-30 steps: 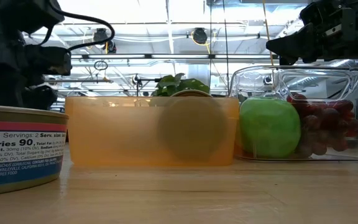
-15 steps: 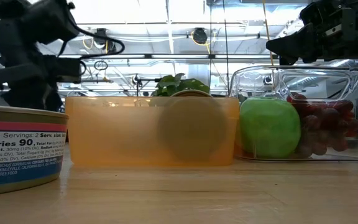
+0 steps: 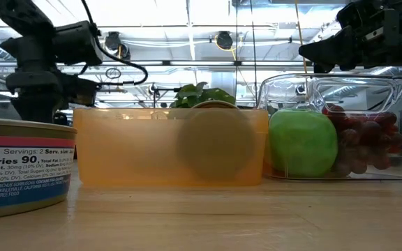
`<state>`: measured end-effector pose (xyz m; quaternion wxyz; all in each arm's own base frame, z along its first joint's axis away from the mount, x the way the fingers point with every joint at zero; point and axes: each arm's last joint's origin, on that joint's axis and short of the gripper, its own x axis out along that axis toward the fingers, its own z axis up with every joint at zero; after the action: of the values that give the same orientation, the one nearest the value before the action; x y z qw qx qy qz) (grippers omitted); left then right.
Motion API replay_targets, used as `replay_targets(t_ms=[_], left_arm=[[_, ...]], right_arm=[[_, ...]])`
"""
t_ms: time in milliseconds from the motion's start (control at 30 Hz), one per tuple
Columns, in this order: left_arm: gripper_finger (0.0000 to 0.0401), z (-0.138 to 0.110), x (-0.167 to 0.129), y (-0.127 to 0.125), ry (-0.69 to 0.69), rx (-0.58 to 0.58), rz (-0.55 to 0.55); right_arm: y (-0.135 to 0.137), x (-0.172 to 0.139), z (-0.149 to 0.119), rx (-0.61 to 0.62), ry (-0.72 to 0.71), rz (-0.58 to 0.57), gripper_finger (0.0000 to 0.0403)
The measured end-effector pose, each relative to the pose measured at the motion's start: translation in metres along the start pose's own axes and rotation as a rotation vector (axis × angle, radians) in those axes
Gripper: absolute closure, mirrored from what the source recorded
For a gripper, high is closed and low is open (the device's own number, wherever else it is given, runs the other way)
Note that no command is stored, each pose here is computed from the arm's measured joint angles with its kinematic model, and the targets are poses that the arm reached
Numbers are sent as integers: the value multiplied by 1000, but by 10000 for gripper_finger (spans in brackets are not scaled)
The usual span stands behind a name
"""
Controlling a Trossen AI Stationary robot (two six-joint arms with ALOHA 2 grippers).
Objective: Pick & Place Food Item
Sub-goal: Put the green tuna can into the orange bin
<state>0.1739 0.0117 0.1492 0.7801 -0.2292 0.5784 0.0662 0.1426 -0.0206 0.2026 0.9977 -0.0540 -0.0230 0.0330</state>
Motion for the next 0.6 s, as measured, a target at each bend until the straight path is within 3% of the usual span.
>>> replay_targets(t_ms=[200,333,533,600], left_arm=[[11,14,-10,0,-52,-55,-92],[11,17,-10,-2,-65,-23,-164],[11,13,-2,2,-24,-10,-121],[11,12,5,6,-8,-12,-50]], right_arm=[[0,0,0,0,0,0,403],[0,0,0,0,0,0,403],[0,0,0,0,0,-1,403],[0,0,0,0,0,0,403]])
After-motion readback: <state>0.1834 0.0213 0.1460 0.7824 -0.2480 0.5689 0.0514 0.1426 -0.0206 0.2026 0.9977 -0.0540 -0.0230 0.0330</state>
